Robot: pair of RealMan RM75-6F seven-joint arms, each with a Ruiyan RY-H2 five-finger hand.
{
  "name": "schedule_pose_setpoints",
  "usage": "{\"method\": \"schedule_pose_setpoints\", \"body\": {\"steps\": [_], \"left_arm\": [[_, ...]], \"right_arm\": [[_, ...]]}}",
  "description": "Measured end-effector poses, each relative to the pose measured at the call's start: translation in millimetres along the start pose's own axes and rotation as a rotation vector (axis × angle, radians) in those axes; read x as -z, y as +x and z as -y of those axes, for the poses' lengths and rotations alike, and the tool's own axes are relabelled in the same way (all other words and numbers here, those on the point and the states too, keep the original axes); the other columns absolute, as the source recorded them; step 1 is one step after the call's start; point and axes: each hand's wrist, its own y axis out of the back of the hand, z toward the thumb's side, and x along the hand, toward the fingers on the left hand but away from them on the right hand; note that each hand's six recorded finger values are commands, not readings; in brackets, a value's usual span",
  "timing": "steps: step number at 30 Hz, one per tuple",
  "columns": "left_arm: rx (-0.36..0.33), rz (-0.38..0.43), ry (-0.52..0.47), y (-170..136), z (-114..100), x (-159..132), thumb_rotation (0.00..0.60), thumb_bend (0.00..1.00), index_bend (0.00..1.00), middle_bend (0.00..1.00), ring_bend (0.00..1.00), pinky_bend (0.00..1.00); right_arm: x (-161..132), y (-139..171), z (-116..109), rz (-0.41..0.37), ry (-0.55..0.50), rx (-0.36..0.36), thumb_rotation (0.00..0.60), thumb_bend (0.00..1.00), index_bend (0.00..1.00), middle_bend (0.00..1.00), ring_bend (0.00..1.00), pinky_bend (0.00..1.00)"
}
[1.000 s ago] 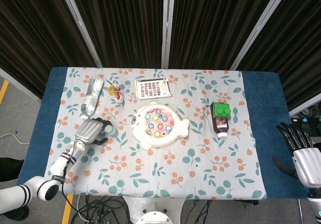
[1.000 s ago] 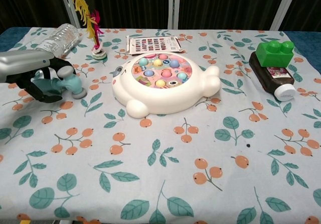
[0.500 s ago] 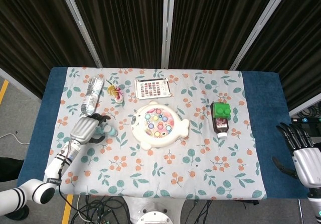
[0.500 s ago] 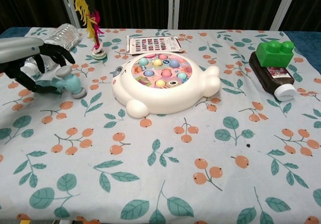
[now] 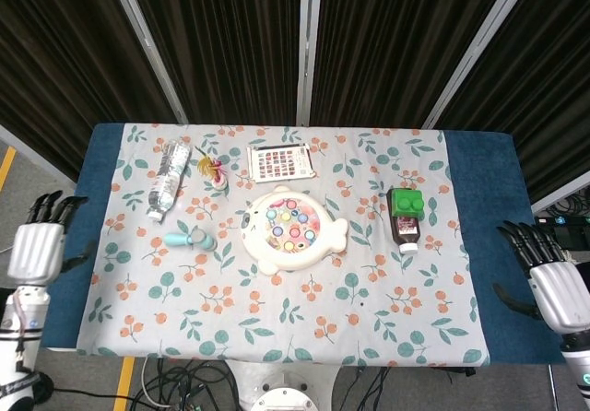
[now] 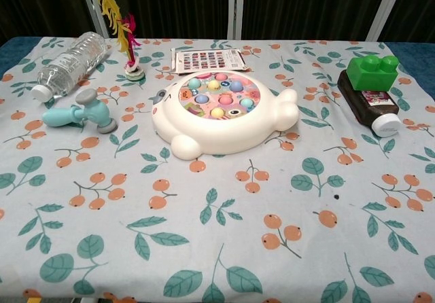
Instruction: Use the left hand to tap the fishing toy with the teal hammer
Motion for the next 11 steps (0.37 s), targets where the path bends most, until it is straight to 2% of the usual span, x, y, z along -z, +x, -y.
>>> {"method": "schedule_pose_setpoints", "body": {"steps": [5, 11], "left_arm": [[0.022, -0.087, 0.044, -45.3, -4.0, 24.1, 0.6, 0.26, 0.18, 0.19, 0.08, 0.1], [0.048, -0.106, 0.033, -82.6, -7.9, 21.0, 0.6, 0.25, 0.18, 0.19, 0.08, 0.1]], "right_arm": [[-4.7, -3.1, 5.3, -0.024, -0.009, 0.003, 0.6, 0.2, 0.0, 0.05, 0.0, 0.0], [-6.5, -3.5, 10.7, -0.03, -0.008, 0.002, 0.6, 0.2, 0.0, 0.05, 0.0, 0.0]]}}
